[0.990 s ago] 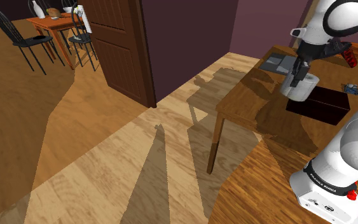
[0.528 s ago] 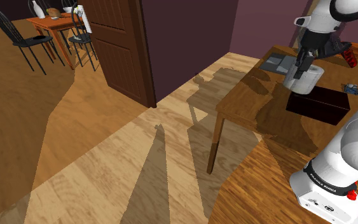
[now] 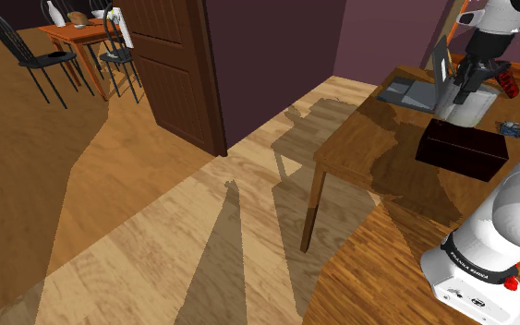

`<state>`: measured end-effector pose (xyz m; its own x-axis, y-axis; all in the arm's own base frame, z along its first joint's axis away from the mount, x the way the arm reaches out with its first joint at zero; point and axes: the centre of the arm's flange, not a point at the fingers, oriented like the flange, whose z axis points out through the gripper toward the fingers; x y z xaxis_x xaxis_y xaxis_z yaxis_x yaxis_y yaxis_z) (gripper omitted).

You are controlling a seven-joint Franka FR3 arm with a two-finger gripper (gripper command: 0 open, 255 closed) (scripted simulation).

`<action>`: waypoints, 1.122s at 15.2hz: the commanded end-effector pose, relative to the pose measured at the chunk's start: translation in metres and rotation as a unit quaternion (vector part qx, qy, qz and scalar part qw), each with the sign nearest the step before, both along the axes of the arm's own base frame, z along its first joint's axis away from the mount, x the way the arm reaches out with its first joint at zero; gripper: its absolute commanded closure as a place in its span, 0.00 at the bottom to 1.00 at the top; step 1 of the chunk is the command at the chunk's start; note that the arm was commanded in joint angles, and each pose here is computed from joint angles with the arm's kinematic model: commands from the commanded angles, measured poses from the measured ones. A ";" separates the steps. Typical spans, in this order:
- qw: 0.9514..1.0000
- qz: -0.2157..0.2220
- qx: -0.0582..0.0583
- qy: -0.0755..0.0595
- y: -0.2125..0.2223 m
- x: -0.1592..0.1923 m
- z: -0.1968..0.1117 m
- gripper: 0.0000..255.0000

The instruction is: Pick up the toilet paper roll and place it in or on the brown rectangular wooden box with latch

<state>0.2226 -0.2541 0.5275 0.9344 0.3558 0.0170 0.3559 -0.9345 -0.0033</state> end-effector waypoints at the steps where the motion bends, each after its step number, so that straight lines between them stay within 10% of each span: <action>1: 1.000 0.001 0.000 0.000 -0.021 -0.014 0.002 1.00; 17: 1.000 0.001 0.000 0.000 -0.089 -0.058 -0.041 1.00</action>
<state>0.1642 -0.3439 0.4910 0.9341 0.3566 0.0160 0.3567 -0.9342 -0.0037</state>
